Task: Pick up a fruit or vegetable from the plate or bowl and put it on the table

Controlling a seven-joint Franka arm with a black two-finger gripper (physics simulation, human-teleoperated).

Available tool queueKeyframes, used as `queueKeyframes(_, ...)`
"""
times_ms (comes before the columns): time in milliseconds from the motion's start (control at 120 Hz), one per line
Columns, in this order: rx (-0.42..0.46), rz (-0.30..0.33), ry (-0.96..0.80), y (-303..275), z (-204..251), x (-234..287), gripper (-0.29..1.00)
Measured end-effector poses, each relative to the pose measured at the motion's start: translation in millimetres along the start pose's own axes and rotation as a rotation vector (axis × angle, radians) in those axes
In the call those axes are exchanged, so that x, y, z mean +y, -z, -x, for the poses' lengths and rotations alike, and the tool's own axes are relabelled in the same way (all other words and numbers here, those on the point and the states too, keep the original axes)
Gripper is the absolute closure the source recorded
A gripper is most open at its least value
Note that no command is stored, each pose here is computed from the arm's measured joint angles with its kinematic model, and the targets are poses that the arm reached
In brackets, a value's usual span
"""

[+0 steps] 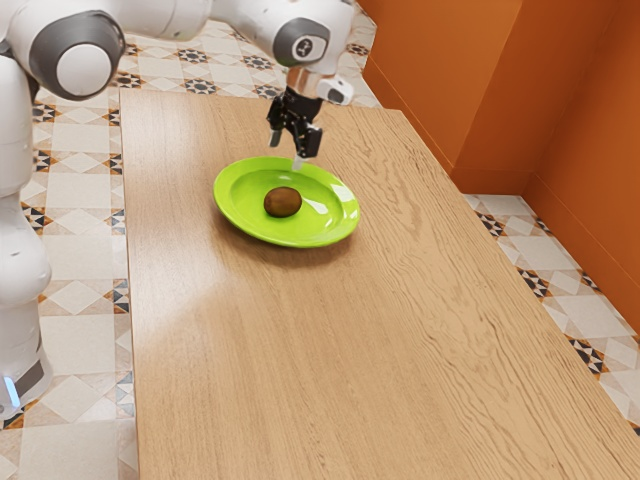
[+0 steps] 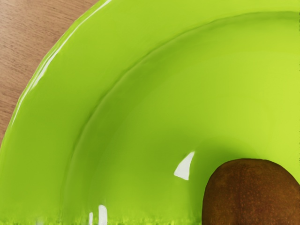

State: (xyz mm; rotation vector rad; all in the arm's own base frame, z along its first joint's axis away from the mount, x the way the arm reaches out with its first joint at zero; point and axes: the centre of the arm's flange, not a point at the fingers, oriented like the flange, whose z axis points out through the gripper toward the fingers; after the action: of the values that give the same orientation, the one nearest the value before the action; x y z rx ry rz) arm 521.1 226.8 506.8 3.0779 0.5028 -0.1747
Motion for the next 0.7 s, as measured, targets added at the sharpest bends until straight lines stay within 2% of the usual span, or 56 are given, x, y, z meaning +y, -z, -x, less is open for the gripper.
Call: queueKeyframes(700,-0.046,0.014,-0.134,-18,46,72,0.0)
